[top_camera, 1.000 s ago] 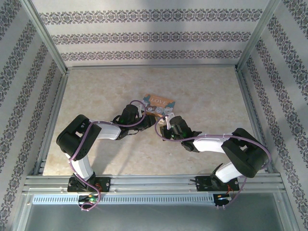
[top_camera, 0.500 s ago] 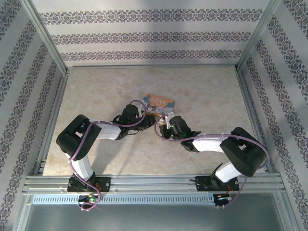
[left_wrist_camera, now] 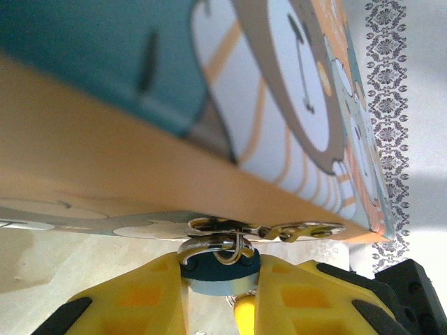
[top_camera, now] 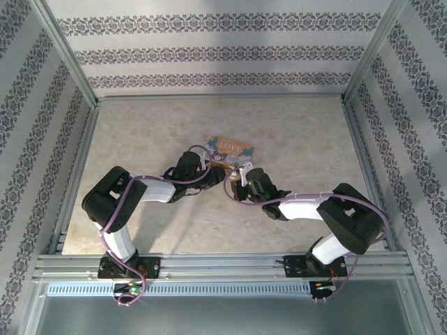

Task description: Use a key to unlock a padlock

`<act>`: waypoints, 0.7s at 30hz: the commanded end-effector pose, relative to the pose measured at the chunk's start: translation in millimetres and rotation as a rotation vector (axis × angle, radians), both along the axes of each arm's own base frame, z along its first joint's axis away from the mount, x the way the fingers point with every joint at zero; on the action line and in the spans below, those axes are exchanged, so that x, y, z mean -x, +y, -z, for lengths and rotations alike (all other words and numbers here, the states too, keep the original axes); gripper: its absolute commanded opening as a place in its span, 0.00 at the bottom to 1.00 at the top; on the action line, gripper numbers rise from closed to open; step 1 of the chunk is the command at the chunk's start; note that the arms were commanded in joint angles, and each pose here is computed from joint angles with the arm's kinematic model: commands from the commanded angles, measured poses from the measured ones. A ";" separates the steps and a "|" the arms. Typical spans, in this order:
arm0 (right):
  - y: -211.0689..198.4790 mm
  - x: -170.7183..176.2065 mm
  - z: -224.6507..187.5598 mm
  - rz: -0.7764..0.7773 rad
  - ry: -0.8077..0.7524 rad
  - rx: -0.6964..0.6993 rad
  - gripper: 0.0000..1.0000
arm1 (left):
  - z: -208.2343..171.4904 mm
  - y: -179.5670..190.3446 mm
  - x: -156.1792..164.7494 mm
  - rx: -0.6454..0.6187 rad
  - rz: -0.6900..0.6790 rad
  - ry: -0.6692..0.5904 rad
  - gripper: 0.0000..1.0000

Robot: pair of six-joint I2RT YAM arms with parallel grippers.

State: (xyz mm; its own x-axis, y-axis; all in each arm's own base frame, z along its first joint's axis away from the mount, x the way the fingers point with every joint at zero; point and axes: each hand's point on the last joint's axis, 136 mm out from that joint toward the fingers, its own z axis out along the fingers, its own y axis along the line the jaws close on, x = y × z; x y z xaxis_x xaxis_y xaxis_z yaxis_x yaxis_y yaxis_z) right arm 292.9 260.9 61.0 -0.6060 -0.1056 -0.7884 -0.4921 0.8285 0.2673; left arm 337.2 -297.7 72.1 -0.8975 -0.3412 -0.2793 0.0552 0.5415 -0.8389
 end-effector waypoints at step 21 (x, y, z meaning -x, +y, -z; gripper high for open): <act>19.5 -21.4 -14.2 -0.058 -0.179 -0.068 0.00 | -17.6 -14.6 3.3 0.057 0.035 -0.019 0.25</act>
State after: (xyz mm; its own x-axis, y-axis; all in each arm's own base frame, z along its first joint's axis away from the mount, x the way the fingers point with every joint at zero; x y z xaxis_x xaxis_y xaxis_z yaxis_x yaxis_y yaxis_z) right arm 304.3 269.9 50.7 -0.5400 -0.1220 -0.8328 -0.5361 0.8126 0.2286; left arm 345.6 -290.9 69.9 -0.8741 -0.3888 -0.2912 0.0265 0.5604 -0.8278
